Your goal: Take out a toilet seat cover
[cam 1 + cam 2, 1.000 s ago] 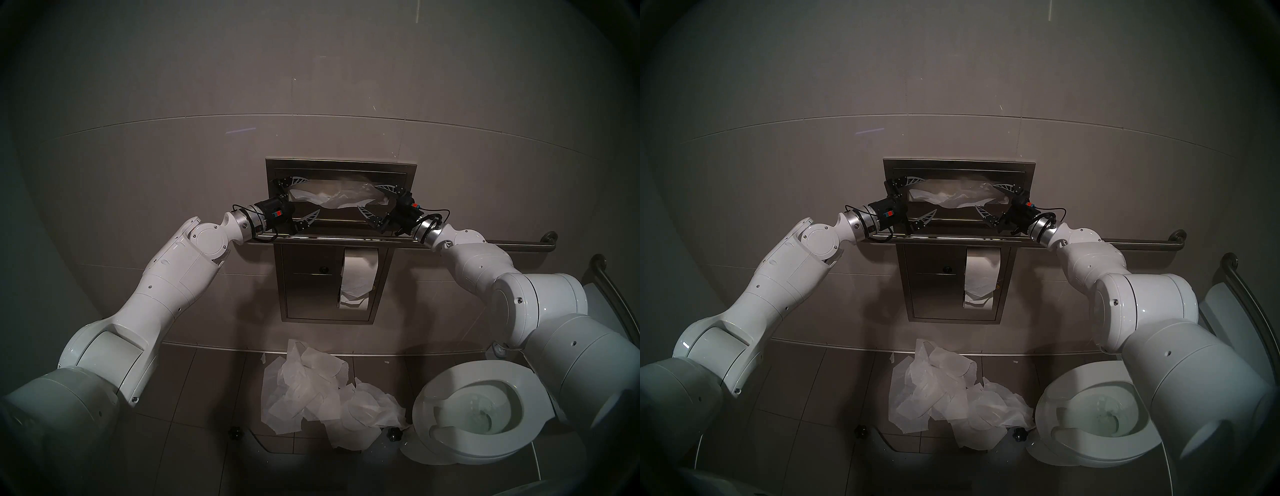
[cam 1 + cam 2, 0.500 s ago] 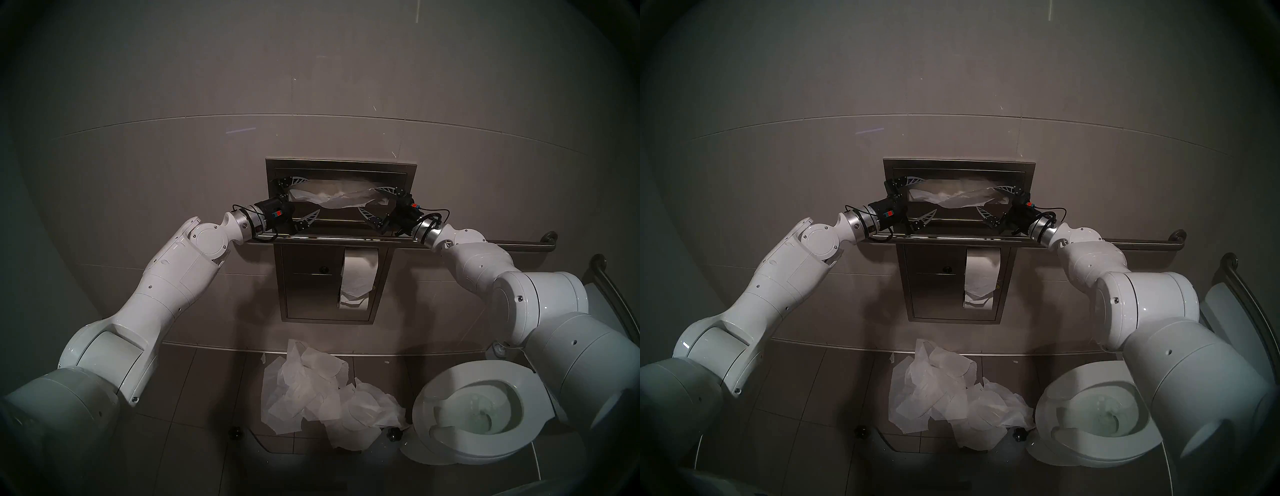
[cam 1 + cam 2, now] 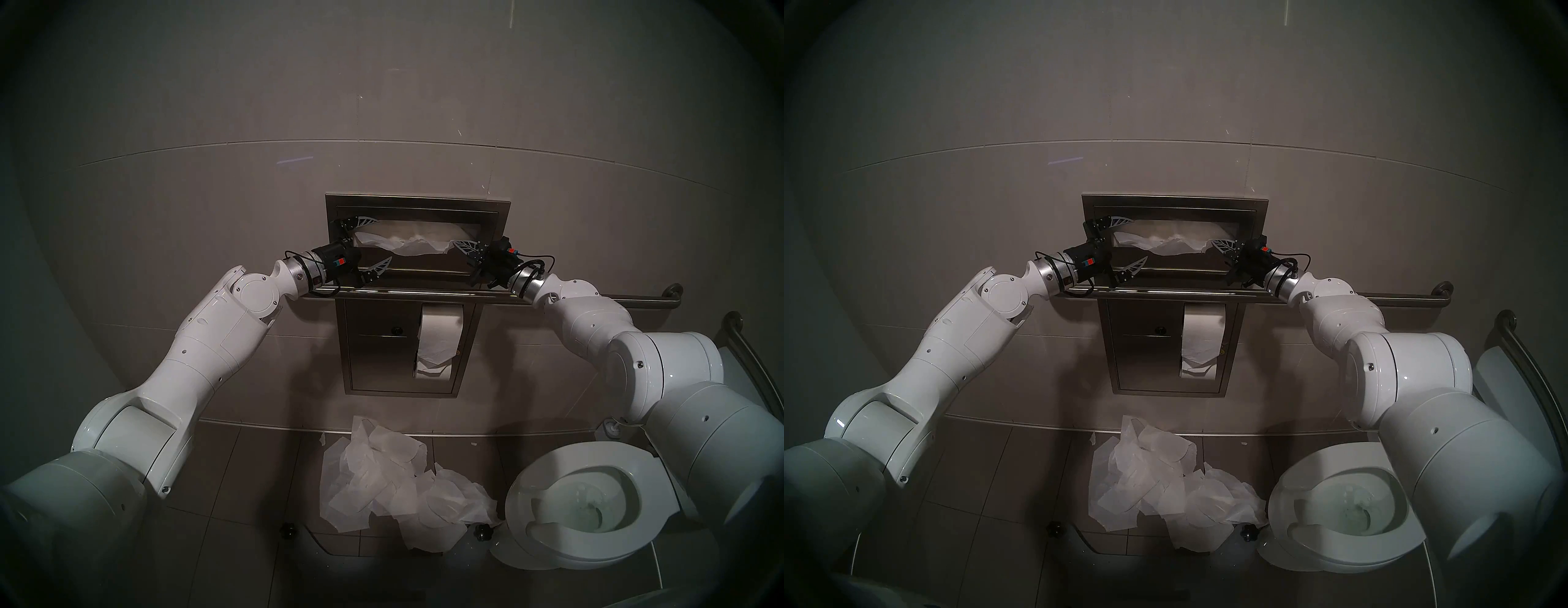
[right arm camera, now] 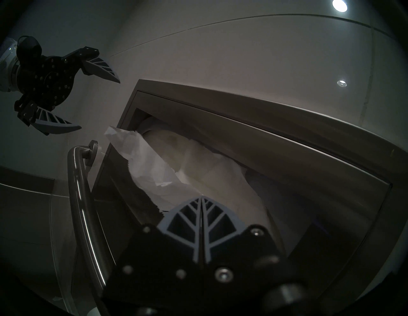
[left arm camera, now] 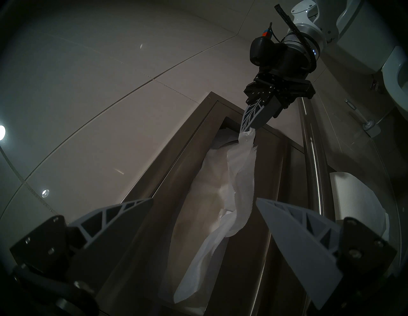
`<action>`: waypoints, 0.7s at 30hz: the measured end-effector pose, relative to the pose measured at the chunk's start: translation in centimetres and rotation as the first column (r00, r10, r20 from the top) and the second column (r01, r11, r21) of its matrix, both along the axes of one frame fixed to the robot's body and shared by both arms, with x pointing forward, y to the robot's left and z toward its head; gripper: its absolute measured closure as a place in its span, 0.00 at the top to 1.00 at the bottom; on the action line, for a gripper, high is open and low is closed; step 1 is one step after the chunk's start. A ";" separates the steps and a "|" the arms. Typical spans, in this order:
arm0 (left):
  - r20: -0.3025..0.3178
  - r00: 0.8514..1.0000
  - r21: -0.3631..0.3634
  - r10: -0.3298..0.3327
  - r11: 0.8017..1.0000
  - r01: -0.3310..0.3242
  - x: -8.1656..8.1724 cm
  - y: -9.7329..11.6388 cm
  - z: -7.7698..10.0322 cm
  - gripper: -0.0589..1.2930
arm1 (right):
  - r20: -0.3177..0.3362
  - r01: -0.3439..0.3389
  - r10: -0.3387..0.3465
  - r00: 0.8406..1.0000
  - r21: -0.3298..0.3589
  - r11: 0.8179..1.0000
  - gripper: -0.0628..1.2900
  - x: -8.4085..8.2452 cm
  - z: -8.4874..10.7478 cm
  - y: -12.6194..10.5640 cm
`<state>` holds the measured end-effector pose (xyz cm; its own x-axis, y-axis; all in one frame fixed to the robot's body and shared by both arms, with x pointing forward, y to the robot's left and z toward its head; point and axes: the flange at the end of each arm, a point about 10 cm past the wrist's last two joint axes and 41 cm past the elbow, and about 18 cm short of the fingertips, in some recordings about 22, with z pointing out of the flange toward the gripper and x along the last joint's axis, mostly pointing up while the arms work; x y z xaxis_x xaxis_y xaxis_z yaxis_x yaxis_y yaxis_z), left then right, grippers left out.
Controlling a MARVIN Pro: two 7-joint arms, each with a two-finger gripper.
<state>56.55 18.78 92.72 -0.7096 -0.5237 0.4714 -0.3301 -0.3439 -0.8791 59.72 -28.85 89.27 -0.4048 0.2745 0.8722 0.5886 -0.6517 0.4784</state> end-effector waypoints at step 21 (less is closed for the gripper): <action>0.001 1.000 0.000 0.000 1.000 0.000 0.0 0.0 0.0 0.98 | 0.065 0.013 -0.012 0.998 -0.012 1.000 0.02 0.2 1.4 -1.1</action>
<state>56.55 18.77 92.71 -0.7102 -0.5234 0.4708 -0.3295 -0.3438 -0.8793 59.90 -29.92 90.69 -0.4569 0.2907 0.8407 0.5481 -0.6523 0.5235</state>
